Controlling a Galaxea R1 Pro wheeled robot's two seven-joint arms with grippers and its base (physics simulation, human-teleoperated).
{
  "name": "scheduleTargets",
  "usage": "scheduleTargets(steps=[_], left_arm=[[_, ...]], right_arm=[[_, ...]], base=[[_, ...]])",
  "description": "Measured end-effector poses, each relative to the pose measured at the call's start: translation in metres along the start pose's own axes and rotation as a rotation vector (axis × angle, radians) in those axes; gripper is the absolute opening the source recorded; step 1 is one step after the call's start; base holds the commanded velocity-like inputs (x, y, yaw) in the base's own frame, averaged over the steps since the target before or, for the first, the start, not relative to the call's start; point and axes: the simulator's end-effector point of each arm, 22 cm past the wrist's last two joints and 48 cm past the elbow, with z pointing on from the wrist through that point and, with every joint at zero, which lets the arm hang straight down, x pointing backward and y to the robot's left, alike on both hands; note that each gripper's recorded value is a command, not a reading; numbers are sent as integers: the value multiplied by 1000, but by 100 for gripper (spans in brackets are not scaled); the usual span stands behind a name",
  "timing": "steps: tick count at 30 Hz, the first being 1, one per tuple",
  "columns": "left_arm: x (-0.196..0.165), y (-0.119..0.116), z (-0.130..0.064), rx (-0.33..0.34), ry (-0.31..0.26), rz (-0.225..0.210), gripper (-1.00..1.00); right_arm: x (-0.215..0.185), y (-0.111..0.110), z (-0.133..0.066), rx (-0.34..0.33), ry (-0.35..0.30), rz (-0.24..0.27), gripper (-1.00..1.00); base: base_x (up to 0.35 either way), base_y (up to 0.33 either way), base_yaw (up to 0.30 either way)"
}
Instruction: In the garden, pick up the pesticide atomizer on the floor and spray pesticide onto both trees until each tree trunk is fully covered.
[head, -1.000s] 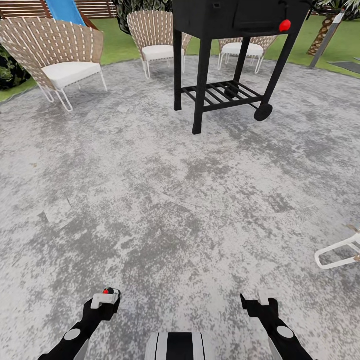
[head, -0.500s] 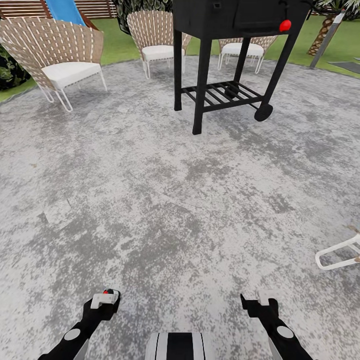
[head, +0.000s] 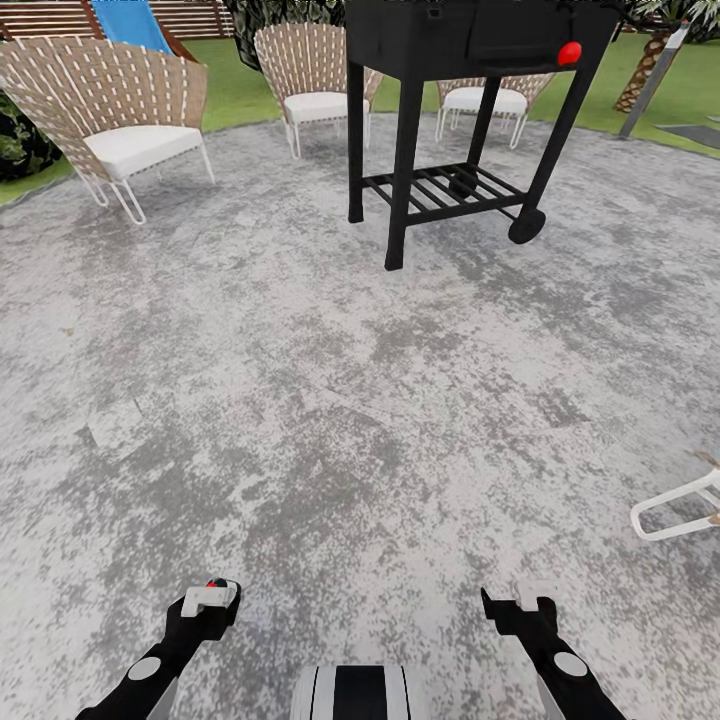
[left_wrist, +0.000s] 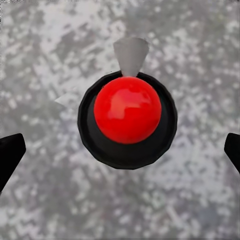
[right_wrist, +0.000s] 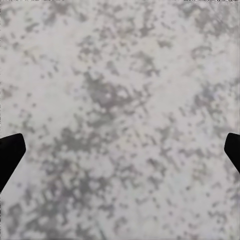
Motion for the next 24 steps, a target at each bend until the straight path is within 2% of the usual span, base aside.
scheduleTargets(steps=[24], left_arm=[[-2,0,0,0,-5,1,100]], right_arm=[[-2,-1,-1,1,-4,-1,100]], base=[[11,0,0]])
